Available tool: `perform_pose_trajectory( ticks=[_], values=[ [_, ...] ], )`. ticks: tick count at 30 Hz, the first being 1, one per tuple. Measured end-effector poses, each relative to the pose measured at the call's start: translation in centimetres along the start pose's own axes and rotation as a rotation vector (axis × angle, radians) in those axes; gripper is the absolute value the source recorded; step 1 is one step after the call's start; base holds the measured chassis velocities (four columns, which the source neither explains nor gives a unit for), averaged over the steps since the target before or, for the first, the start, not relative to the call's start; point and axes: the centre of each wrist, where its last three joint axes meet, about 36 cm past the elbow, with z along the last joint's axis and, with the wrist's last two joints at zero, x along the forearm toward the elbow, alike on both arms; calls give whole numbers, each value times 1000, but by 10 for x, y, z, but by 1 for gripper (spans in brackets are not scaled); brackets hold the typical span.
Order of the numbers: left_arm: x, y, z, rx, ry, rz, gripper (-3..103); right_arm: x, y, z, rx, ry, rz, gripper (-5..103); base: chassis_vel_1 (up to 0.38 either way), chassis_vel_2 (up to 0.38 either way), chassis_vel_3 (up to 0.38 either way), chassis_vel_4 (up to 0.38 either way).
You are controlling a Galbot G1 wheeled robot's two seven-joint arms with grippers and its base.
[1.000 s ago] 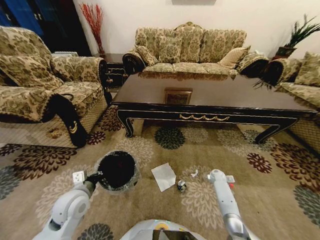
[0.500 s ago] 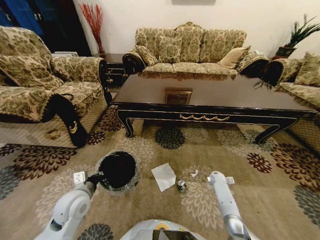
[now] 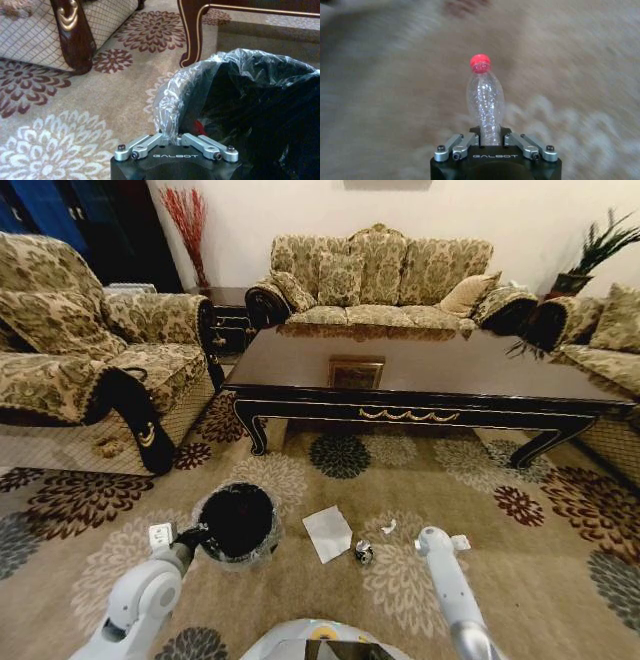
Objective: Move to the front of the table and pick up the trash from the floor, then place it into the trash bin.
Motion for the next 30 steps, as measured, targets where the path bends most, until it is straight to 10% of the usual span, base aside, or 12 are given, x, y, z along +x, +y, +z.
perform_pose_trajectory(
  ticks=[16, 30],
  values=[
    [-13, -13, 8, 16, 47, 67, 1, 220, 60, 2, -54, -115, -815, 21, 0, 0, 0, 0],
    [-32, -21, -7, 72, 115, 152, 1, 278, 63, 48, -20, -189, -1480, 21, 0, 0, 0, 0]
  ],
)
